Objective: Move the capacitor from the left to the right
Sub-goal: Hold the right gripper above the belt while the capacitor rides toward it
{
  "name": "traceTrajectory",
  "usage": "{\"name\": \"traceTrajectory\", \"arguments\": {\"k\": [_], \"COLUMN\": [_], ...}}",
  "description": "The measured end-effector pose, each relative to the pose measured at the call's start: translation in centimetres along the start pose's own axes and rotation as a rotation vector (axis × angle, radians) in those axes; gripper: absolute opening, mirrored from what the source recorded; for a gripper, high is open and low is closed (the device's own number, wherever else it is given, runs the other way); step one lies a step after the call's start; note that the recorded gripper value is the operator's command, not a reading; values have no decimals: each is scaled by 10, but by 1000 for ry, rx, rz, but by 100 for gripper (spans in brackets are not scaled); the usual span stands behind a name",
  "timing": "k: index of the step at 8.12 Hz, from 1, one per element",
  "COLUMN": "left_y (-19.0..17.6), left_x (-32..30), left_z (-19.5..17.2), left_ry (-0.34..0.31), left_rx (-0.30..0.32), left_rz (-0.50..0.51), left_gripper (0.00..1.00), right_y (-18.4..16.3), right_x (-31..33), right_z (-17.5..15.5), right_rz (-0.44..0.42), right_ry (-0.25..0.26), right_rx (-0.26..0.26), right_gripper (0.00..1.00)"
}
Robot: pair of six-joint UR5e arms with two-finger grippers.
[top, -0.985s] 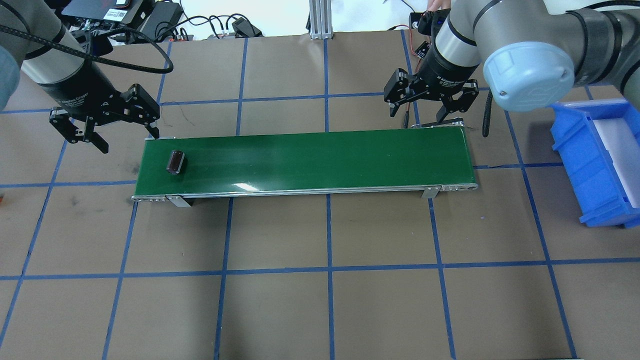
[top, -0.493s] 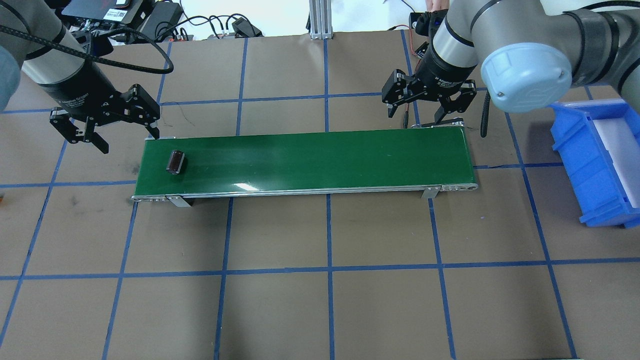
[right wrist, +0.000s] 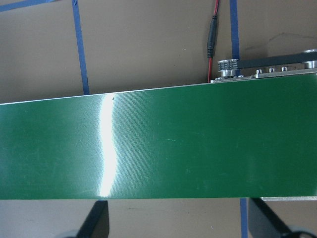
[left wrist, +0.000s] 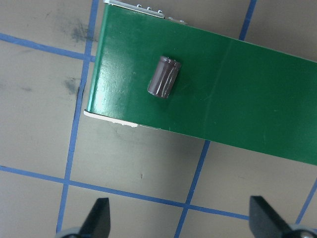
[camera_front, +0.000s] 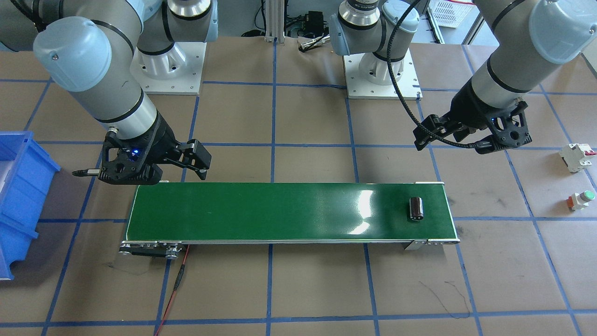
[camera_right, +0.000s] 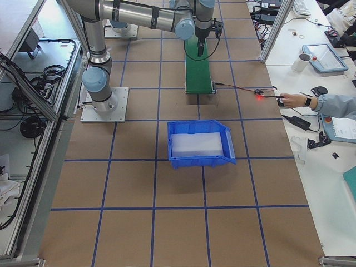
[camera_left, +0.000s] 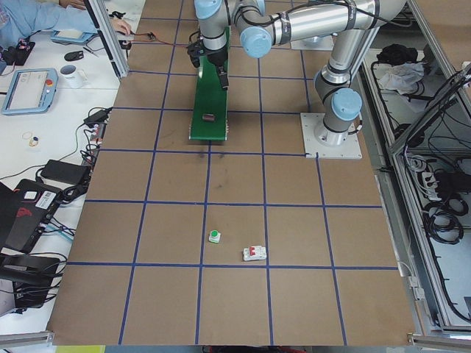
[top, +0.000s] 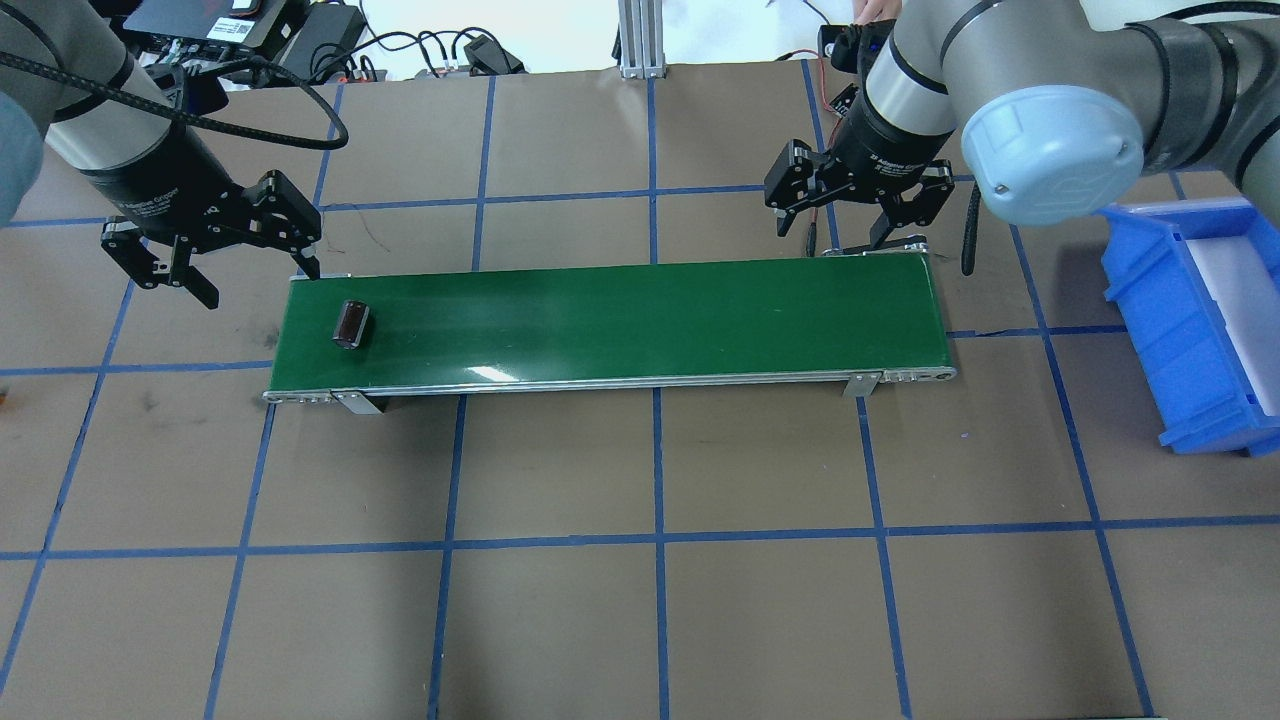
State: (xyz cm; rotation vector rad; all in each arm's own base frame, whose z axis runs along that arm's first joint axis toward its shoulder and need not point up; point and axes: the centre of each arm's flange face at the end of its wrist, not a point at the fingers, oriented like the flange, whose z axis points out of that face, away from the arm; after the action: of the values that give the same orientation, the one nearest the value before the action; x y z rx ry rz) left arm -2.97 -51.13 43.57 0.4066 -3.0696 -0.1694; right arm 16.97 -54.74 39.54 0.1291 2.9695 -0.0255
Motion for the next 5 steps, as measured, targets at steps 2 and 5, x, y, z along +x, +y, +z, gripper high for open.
{"name": "traceTrajectory", "arguments": {"k": [2, 5], "left_y": [0, 0], "left_x": [0, 0], "left_z": [1, 1], "left_ry": [1, 0], "left_rx": [-1, -2], "left_rz": [0, 2], "left_gripper": [100, 100], "right_y": [0, 1], "right_x": [-1, -2], "right_z": [0, 0], "right_rz": [0, -1], "right_ry": [-3, -5], "right_rx": [0, 0], "right_gripper": [100, 100]}}
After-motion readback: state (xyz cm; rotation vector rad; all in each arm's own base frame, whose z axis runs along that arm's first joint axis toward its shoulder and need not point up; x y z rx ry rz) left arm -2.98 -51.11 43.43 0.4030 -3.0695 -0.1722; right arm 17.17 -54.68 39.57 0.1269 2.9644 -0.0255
